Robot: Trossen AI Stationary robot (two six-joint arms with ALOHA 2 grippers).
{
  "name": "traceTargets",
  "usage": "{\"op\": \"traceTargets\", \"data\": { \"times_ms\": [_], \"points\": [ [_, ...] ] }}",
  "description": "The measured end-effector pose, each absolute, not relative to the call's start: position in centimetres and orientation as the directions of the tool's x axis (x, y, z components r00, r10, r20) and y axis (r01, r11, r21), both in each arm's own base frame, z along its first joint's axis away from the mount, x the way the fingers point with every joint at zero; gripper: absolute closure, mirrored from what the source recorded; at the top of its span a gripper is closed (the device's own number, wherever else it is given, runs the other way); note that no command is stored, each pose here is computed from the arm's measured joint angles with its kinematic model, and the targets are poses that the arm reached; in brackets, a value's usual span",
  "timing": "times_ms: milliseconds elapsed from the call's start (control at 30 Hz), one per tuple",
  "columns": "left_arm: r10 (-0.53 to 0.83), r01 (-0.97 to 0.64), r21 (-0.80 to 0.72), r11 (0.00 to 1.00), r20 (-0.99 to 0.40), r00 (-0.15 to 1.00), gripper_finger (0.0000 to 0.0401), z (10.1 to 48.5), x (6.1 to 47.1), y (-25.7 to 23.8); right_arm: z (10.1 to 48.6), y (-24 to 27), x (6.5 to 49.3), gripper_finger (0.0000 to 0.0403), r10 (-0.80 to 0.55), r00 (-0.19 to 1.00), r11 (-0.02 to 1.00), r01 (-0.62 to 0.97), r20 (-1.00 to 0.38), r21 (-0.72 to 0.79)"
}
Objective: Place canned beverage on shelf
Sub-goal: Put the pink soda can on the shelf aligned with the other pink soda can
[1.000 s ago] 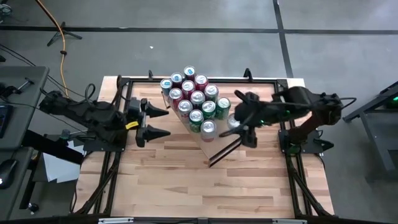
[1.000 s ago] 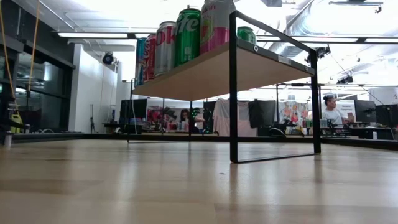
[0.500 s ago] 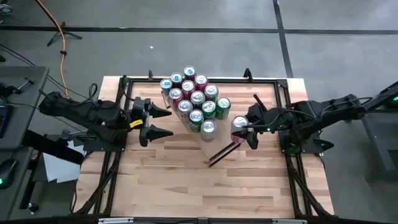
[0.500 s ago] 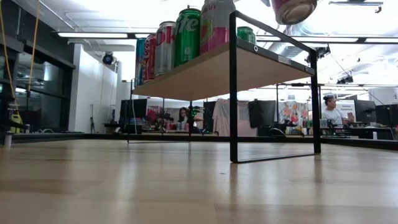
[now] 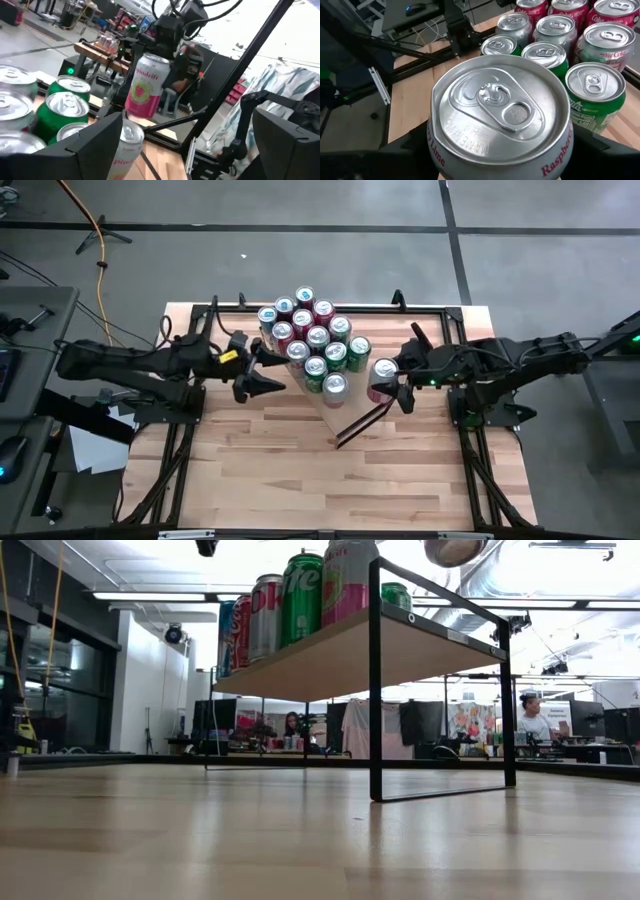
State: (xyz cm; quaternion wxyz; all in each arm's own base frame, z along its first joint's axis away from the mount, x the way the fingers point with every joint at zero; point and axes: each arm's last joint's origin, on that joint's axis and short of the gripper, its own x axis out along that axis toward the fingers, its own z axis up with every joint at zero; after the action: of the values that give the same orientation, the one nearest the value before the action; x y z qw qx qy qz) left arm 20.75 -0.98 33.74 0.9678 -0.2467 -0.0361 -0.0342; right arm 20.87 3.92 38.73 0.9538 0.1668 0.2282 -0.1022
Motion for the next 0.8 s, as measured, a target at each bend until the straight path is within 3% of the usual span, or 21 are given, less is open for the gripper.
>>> {"op": "traceTargets", "data": {
  "times_ms": [367,800],
  "points": [
    [-0.014,0.079,-0.471,0.879,0.139,0.990,0.0052,33.8,18.0,-0.2,37.6,4.2,22.4,0.0125,-0.141,0.847,0.925,0.297,-0.512,0.237],
    [0.048,-0.012,-0.438,0.899,0.073,0.996,0.0052,33.1,18.0,0.0,37.3,4.3,22.8,0.0125,-0.168,0.837,0.925,0.317,-0.520,0.210]
  ]
}}
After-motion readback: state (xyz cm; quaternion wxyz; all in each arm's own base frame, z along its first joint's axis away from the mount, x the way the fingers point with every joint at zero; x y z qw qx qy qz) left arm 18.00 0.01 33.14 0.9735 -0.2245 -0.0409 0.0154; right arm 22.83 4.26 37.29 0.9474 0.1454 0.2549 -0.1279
